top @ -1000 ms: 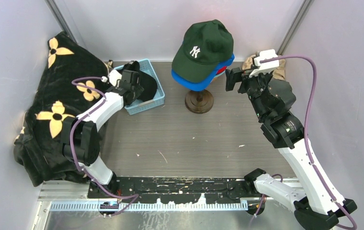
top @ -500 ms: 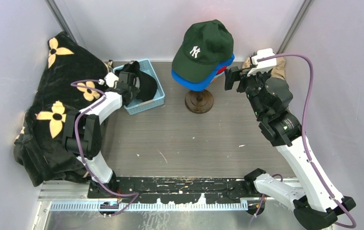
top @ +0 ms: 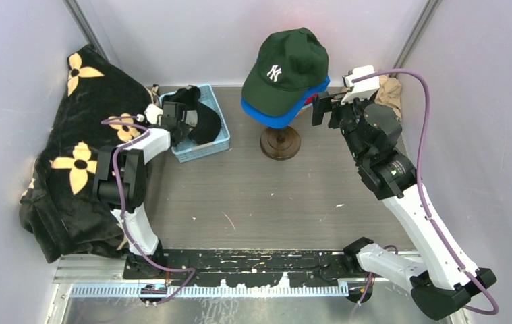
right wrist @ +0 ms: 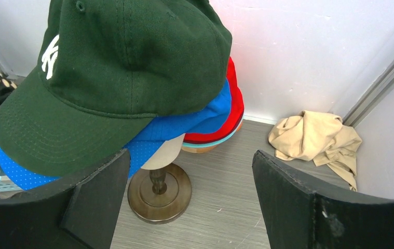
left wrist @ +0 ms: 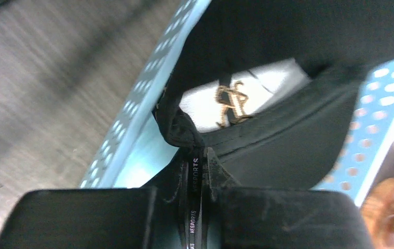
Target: Stack the hats
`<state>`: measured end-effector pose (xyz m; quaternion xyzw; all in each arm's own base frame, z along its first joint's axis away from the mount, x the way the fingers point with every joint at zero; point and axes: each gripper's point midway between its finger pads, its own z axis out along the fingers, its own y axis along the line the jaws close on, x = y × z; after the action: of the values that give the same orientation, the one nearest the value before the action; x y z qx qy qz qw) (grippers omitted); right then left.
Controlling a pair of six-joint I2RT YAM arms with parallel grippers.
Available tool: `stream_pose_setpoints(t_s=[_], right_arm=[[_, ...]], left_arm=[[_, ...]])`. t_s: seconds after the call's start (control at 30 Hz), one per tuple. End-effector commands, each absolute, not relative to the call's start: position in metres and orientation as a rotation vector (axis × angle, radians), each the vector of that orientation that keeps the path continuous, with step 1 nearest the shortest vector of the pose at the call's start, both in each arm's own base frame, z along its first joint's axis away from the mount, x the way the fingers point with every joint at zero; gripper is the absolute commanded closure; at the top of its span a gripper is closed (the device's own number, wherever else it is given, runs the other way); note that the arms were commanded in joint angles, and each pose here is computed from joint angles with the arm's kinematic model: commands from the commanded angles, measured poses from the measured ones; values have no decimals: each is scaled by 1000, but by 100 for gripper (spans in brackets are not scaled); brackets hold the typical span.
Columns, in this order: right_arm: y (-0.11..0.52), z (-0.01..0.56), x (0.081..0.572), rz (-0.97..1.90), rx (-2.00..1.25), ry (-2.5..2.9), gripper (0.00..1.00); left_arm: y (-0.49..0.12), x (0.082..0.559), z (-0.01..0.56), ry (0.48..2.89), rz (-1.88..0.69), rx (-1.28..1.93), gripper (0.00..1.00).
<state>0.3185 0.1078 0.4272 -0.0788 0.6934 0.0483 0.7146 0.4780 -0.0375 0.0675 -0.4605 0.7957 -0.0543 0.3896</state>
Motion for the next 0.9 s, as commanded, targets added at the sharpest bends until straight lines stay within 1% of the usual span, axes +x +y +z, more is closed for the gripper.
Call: stream_pose_setpoints(t_s=[0.0,0.1,0.37,0.5,0.63,0.7,0.87], right_arm=[[106,446,319,107,-158,1479,9],[110,447,319,124,-172,1475,9],[125,468,299,223,-280,1412,12],[139,488,278,331,-359,1360,17],[161,503,258,479,-445,1327,19],[168,511,251,532,-469,1305,20],[184,528,237,640,-530,1242,20]], left_arm=[[-38,504,101,1908,-234,-1142,100],[-40,507,122,1866,-282,-1126,100],[-57,501,229,1782,-432,-994,100],[-69,480,286,1763,-436,-903,100],[-85,449,334,1742,-423,-829,100],[-92,438,352,1742,-437,-806,100],[-102,412,373,1741,-462,-825,100]])
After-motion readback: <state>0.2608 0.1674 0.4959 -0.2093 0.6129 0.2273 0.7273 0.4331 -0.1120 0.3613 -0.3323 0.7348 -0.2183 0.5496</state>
